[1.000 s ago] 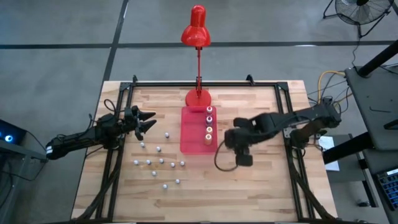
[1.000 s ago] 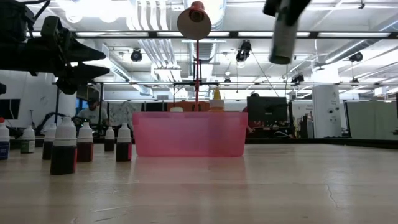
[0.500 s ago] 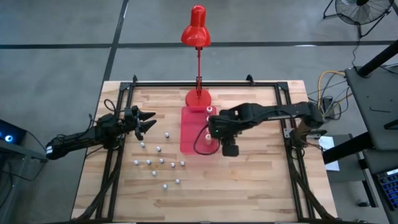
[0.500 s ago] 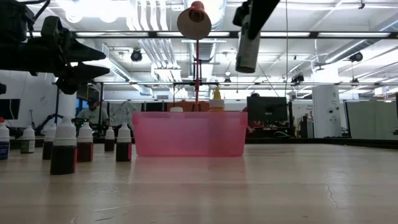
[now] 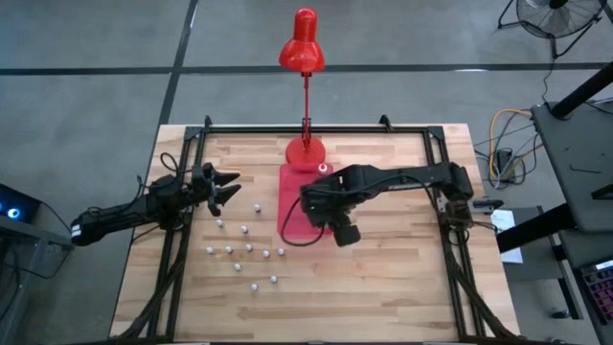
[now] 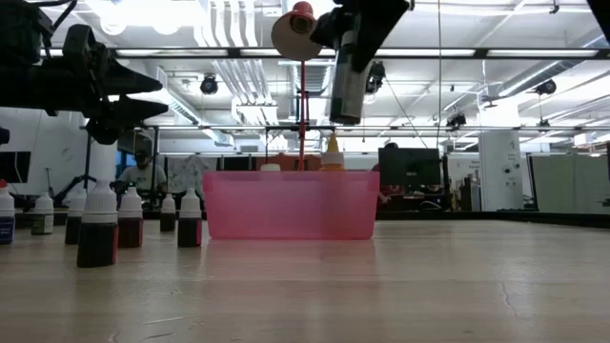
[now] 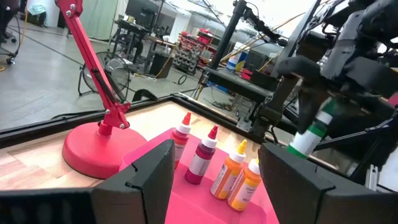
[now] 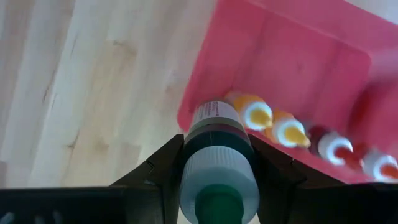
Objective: Pick & Place food coloring
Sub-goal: Put the big green food coloring bottle into the pink bin
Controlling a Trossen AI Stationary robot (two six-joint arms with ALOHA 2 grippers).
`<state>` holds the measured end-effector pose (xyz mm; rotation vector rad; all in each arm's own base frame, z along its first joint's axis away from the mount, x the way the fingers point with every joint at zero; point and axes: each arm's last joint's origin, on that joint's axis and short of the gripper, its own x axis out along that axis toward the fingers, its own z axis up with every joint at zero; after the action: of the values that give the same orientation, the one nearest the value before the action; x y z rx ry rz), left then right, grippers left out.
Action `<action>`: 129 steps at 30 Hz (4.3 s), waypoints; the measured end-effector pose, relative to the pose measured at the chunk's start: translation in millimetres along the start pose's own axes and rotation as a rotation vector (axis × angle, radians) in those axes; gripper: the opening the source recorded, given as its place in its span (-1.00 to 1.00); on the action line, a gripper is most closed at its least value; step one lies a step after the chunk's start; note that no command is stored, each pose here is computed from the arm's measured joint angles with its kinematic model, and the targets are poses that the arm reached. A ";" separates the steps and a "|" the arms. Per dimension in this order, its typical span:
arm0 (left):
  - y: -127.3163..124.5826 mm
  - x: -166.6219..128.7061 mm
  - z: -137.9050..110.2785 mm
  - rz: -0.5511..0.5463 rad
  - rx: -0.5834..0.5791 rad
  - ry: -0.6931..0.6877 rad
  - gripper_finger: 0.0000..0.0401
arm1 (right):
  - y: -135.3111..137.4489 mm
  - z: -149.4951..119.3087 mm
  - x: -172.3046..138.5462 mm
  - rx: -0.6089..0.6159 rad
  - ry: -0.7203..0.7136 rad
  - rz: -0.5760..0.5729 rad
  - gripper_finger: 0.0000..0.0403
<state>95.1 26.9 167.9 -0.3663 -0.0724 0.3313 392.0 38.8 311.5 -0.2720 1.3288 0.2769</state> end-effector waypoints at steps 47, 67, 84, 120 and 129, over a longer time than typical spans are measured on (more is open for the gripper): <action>0.0 0.0 -0.1 0.000 0.000 0.000 0.02 | -14.1 -8.7 68.7 -0.525 0.012 0.015 -0.32; 0.0 0.0 0.0 0.000 0.000 0.000 0.02 | -16.0 -2.7 94.5 -0.551 0.024 0.054 -0.32; 0.0 0.0 0.0 0.000 0.000 0.000 0.02 | -16.9 -3.3 115.4 -0.597 0.053 0.110 -0.32; 0.0 0.0 0.0 0.000 0.000 0.000 0.02 | -21.0 -0.3 115.4 -0.480 0.057 0.088 -0.03; 0.0 0.0 -0.1 0.000 0.000 0.001 0.02 | -20.7 0.9 106.5 -0.470 0.035 0.075 -0.03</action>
<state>95.1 26.9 167.8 -0.3667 -0.0719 0.3312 423.2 24.3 208.6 -0.6234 1.2980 0.6519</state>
